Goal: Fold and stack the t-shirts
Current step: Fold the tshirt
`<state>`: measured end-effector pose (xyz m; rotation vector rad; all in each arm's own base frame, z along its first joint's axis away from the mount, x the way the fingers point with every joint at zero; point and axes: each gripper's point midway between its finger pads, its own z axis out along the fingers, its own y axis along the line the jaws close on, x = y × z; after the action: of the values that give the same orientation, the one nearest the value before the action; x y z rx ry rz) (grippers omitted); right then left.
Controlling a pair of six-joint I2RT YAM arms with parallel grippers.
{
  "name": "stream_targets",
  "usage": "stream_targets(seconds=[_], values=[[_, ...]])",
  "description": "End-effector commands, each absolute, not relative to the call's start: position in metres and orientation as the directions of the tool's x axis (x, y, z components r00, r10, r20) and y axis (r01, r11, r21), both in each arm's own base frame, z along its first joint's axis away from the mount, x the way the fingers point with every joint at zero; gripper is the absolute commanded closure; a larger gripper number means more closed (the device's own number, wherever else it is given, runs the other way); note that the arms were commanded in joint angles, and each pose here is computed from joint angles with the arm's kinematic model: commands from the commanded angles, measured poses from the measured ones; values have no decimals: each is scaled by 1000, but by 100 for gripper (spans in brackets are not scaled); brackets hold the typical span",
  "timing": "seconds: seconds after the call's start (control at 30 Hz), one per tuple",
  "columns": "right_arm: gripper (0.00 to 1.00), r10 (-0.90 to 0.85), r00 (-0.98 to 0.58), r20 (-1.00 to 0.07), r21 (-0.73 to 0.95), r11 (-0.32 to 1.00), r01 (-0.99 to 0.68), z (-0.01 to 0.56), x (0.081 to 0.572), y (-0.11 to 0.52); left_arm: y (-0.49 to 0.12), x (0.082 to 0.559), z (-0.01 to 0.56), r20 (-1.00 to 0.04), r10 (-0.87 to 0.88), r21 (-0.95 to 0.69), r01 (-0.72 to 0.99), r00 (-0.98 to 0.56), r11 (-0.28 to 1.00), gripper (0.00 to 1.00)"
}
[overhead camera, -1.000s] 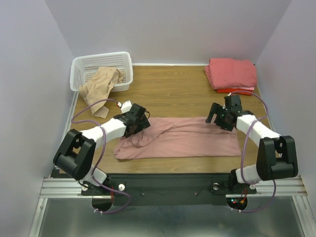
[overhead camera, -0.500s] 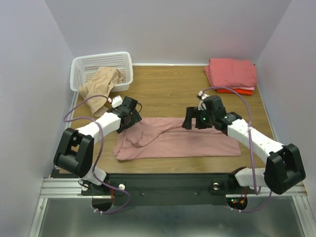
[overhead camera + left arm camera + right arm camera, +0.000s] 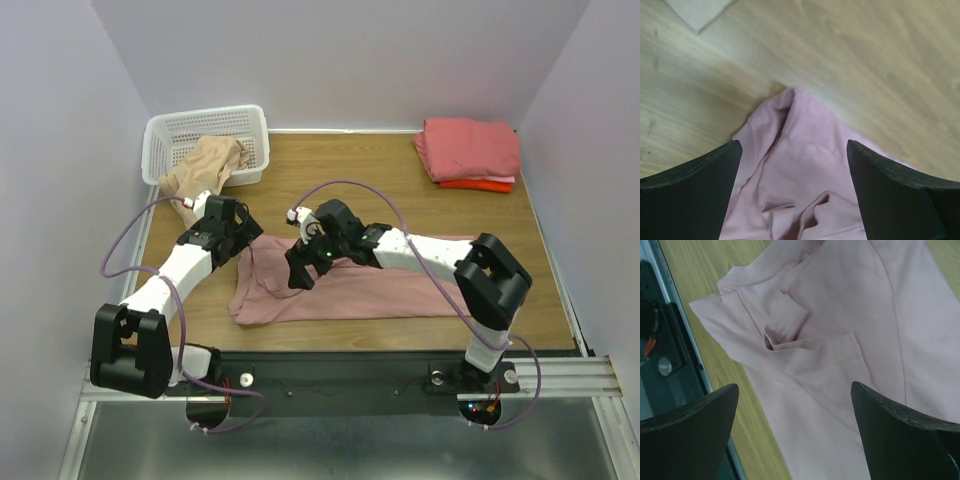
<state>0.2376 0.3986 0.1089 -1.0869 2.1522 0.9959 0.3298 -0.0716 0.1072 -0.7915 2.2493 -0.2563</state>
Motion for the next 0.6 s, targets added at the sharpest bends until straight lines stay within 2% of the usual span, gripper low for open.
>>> stream_targets(seconds=[0.0,0.47,0.57], values=[[0,-454,-353,-818,281,221,-934,126,240,435,-87,332,105,-554,-591,-469,-367,-587,804,2],[0,-536,-342,-772,259,226,-939,74,241,457,-70,302,70,-516,-619,-437,-440,-592,785,2],[0,-534,-345,-772,278,204,-939,79,231,456,-67,299,67,-515,-625,-429,-455,-586,780,2]])
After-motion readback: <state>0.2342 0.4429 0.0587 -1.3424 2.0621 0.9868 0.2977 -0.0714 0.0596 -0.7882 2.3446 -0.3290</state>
